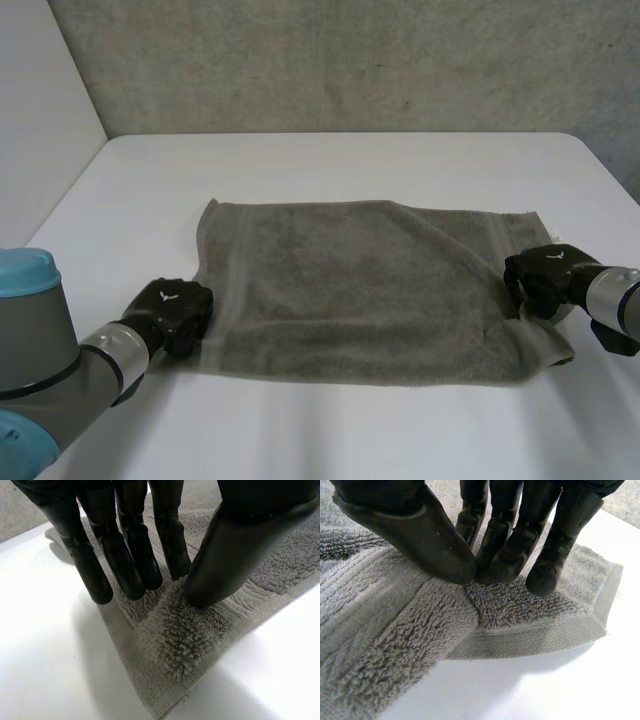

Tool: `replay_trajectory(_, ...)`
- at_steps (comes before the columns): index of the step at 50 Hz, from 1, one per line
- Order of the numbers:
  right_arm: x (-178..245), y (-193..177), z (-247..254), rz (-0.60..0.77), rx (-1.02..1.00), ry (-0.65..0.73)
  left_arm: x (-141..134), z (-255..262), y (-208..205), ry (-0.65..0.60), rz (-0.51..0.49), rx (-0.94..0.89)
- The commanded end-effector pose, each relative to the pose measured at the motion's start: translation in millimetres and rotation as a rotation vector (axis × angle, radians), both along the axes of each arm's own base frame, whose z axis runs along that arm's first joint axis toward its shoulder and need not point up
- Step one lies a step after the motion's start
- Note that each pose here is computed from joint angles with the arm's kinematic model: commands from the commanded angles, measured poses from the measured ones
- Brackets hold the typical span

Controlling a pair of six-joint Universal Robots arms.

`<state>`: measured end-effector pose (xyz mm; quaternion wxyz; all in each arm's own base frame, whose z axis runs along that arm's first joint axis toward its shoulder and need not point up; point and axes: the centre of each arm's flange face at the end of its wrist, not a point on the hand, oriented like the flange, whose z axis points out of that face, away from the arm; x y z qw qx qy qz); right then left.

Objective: Fold the towel.

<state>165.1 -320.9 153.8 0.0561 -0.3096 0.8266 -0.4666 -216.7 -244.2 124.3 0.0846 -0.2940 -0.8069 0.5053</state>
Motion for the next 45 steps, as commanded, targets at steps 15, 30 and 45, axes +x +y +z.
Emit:
replay_trajectory(15, -5.2, -2.3, 3.4, -0.009, 0.002, -0.009, -0.7, 9.3, 5.4, 0.011, -0.011, -0.022)
replay_trajectory(30, -4.2, -0.8, 2.5, -0.004, 0.006, -0.007, -3.0, 7.4, 8.6, 0.031, -0.053, 0.002)
replay_trajectory(45, -4.2, -0.5, 2.1, 0.0, 0.004, -0.001, -0.4, 6.7, 5.3, 0.028, -0.04, 0.0)
